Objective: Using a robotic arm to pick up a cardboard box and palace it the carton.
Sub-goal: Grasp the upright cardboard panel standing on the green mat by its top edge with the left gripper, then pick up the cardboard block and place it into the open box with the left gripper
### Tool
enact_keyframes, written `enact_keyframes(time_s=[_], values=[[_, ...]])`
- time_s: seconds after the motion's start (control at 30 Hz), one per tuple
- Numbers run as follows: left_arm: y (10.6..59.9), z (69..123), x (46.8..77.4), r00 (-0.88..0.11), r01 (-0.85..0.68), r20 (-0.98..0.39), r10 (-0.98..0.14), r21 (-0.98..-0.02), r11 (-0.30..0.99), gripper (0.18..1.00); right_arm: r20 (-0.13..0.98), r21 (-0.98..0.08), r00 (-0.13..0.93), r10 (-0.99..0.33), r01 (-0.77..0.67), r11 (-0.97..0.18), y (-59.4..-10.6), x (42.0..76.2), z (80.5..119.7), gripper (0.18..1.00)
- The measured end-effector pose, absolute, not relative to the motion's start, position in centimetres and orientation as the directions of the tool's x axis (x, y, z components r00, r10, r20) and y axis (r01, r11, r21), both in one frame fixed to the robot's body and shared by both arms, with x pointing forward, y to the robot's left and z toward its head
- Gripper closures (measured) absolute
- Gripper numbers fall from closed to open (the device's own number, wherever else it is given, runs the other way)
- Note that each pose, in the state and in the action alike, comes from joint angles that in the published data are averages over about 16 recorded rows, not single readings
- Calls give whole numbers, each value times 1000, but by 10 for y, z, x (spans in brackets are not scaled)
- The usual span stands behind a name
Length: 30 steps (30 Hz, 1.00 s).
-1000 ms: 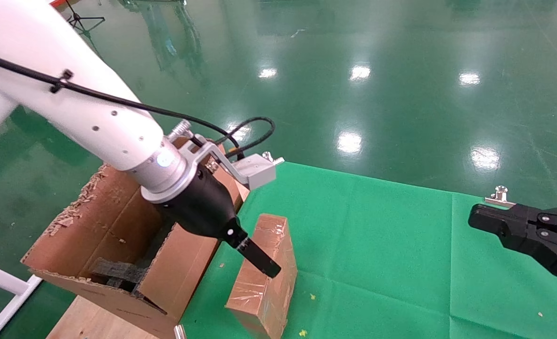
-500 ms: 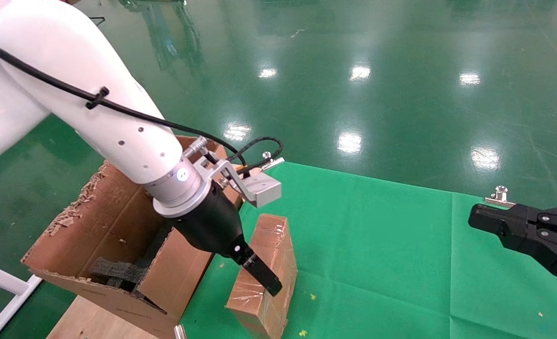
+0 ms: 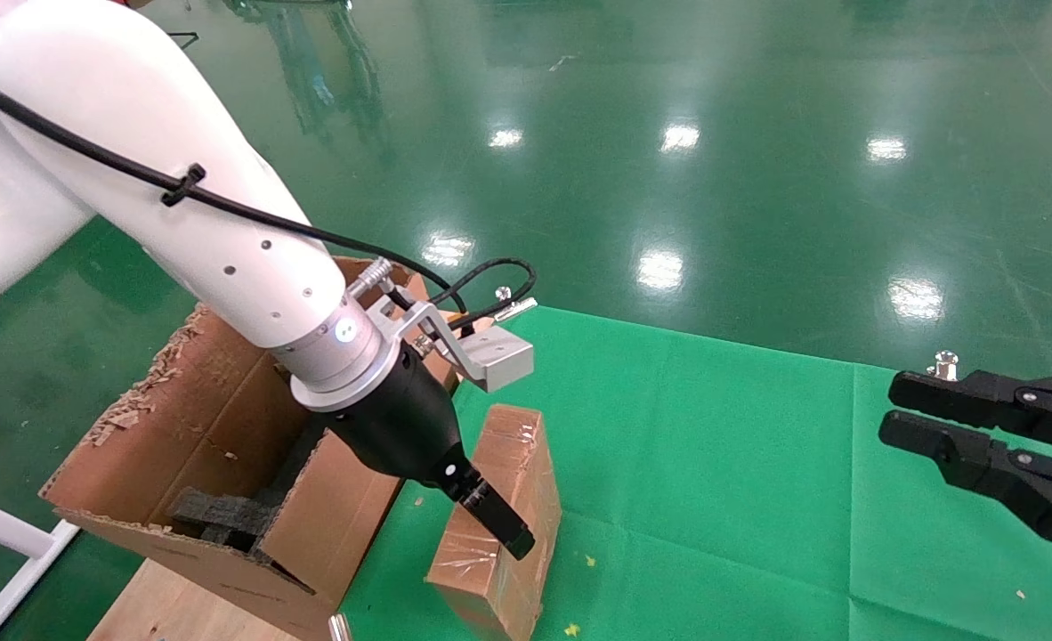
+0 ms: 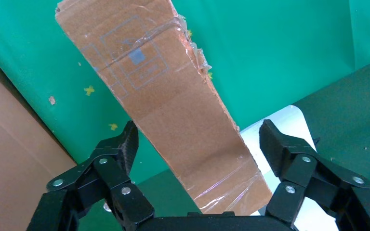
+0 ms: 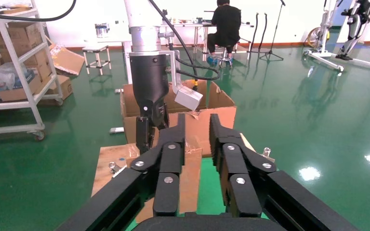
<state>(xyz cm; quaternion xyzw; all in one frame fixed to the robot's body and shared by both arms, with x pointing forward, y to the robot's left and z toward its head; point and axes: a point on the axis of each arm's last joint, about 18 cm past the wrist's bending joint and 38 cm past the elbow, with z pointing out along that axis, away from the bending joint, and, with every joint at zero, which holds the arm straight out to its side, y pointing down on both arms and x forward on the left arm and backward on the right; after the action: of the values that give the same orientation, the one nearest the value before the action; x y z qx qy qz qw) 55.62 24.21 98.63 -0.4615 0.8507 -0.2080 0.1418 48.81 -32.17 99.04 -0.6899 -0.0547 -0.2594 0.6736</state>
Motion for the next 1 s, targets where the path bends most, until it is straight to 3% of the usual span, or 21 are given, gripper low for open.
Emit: enact_keyframes(time_s=[0.17,0.43,1.0], values=[[243,986,556,-533,-726,-50,-845,-485,487,284,432,-901,859,-274,425,-87,-322,488,990,869],[243,987,556,-532,-727,-50,-845,-486,486,412,432,-901,859,-274,425,-87,-322,488,990,708],[252,1006,556,-519,-708,-44,-854,-537,458,795,432,-901,859,-274,425,-87,-322,488,990,340]])
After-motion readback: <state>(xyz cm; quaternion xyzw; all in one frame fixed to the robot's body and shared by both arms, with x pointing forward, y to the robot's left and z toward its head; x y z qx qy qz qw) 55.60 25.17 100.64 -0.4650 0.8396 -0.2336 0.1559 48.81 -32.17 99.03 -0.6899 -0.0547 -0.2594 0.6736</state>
